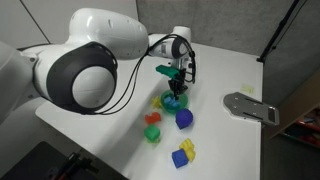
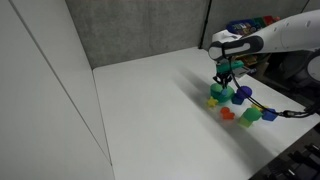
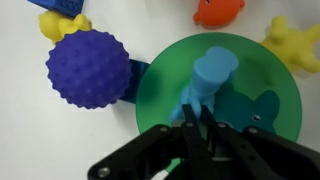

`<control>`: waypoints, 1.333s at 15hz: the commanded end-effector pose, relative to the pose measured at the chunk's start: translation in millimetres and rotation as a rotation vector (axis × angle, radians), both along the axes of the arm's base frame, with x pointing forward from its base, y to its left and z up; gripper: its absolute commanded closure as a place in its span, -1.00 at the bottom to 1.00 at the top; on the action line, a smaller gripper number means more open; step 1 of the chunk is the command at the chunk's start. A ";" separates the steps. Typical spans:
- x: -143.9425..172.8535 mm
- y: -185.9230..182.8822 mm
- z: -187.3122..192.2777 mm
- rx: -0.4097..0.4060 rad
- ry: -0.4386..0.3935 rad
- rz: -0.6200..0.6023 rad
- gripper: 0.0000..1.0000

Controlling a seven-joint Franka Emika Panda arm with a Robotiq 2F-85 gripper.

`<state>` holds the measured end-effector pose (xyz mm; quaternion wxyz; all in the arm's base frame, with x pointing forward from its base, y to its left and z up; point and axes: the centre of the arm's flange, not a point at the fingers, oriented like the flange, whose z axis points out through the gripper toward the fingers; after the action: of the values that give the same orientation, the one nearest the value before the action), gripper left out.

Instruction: Remove the blue toy from the bowl, then put the yellow toy in the bowl

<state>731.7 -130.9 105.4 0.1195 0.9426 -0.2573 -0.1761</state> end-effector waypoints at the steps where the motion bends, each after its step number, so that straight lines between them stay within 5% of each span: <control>1: 11.4 11.0 37.5 0.015 -0.016 -0.008 0.92; 11: 28.3 80.3 129.3 0.104 -0.137 0.060 0.92; 20: 17.9 172.8 117.8 0.231 -0.195 0.220 0.92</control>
<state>770.1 32.6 228.0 0.0223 0.9799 -0.1693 -0.1035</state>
